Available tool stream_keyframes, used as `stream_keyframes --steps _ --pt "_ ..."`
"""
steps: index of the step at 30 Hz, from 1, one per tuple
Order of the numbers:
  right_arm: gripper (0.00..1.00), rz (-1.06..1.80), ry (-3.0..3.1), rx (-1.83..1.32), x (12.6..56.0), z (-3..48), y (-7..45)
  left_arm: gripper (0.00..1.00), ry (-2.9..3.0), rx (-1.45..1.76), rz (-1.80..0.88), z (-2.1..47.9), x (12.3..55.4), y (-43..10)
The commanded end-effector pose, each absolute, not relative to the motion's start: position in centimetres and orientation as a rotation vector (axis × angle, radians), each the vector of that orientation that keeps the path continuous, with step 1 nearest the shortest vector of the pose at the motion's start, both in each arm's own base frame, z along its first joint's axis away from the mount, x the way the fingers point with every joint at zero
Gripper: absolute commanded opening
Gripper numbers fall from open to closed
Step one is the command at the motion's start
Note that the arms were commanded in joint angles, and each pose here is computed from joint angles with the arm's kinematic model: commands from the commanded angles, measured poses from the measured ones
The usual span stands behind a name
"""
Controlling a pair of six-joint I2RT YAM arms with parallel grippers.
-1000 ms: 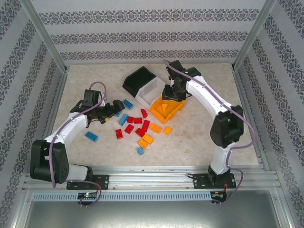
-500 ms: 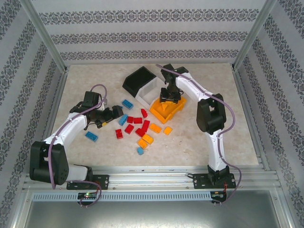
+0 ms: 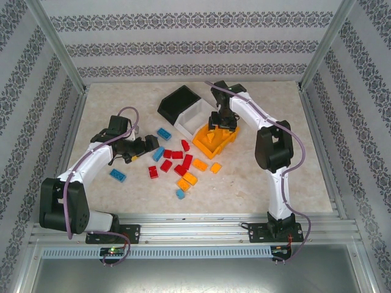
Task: Sort the legos into containers by color
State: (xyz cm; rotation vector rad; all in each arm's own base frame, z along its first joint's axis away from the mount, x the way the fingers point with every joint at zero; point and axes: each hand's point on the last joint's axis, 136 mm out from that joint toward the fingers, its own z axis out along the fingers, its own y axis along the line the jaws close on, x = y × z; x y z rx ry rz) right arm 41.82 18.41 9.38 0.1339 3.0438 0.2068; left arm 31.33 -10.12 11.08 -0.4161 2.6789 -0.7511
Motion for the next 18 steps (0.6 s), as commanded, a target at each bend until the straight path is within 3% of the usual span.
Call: stream_keyframes --steps 1,11,18 --pt "0.63 0.224 2.953 0.167 41.1 14.1 17.8 1.00 2.716 -0.372 -0.739 10.8 30.6 -10.3" --pt "0.64 0.354 2.883 0.106 40.0 18.6 18.3 0.99 2.799 -0.540 -0.494 10.4 30.4 -7.5" --pt "0.64 0.494 2.872 0.092 38.5 19.3 19.3 0.99 2.875 -0.863 -0.085 11.2 26.1 -2.0"
